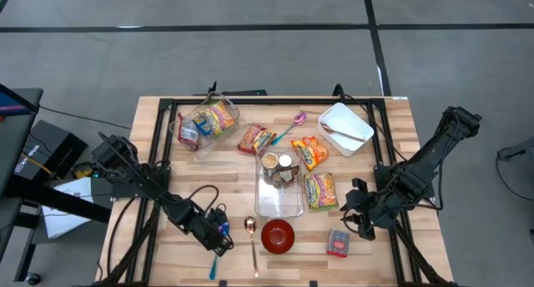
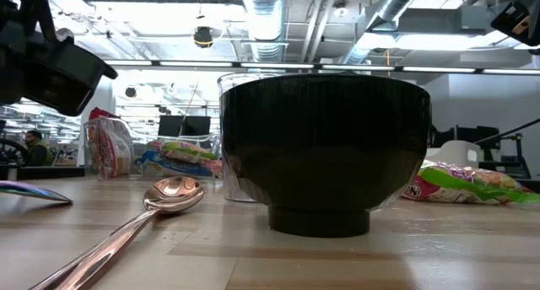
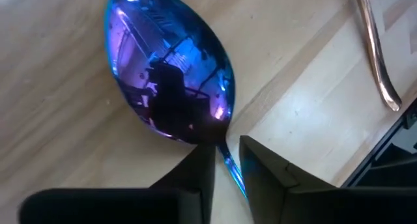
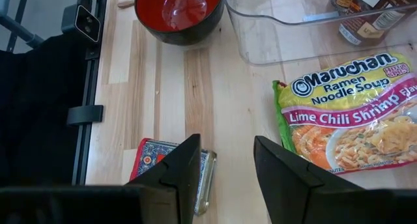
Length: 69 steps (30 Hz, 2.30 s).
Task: Pick & Place Food Item
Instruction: Put the bottom blue spoon into the white bin
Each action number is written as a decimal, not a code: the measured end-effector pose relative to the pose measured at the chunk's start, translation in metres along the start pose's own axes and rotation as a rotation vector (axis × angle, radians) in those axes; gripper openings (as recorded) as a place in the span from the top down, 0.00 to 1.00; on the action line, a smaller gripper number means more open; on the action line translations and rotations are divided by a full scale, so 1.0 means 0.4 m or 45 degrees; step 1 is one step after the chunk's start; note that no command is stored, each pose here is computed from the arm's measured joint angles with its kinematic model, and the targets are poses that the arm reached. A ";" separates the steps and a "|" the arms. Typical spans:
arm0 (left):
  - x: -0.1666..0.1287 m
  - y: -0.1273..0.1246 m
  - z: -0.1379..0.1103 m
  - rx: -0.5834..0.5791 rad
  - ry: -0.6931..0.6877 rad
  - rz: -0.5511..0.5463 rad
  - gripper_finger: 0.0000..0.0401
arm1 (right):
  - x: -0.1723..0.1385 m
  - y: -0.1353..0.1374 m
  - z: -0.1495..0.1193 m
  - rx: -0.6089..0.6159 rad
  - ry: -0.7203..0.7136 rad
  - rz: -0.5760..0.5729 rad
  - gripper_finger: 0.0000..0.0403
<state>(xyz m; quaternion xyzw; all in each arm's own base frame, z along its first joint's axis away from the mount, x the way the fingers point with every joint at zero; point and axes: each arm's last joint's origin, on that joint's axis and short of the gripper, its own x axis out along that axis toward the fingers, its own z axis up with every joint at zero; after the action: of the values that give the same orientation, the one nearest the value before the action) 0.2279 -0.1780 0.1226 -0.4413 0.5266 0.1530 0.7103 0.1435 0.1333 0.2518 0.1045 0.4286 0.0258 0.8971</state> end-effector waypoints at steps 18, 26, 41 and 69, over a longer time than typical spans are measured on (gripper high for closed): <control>-0.013 0.002 0.011 0.098 -0.153 0.010 0.99 | 0.000 0.000 0.000 -0.003 0.000 0.000 0.66; -0.105 -0.020 0.016 0.276 -0.315 -0.101 1.00 | -0.002 0.000 0.005 -0.067 -0.006 -0.003 0.66; -0.257 -0.084 0.019 0.663 -0.781 -0.407 1.00 | -0.041 -0.017 0.094 -0.340 -0.316 -0.318 0.66; -0.376 -0.175 0.320 1.504 -1.857 -0.634 1.00 | -0.074 0.011 0.205 -0.360 -0.830 -0.381 0.59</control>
<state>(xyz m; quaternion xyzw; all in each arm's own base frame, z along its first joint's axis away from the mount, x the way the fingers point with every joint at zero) 0.2942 -0.0793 0.2953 0.0909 -0.1598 -0.0546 0.9814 0.1886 0.1202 0.3255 -0.0812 0.1237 -0.0812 0.9857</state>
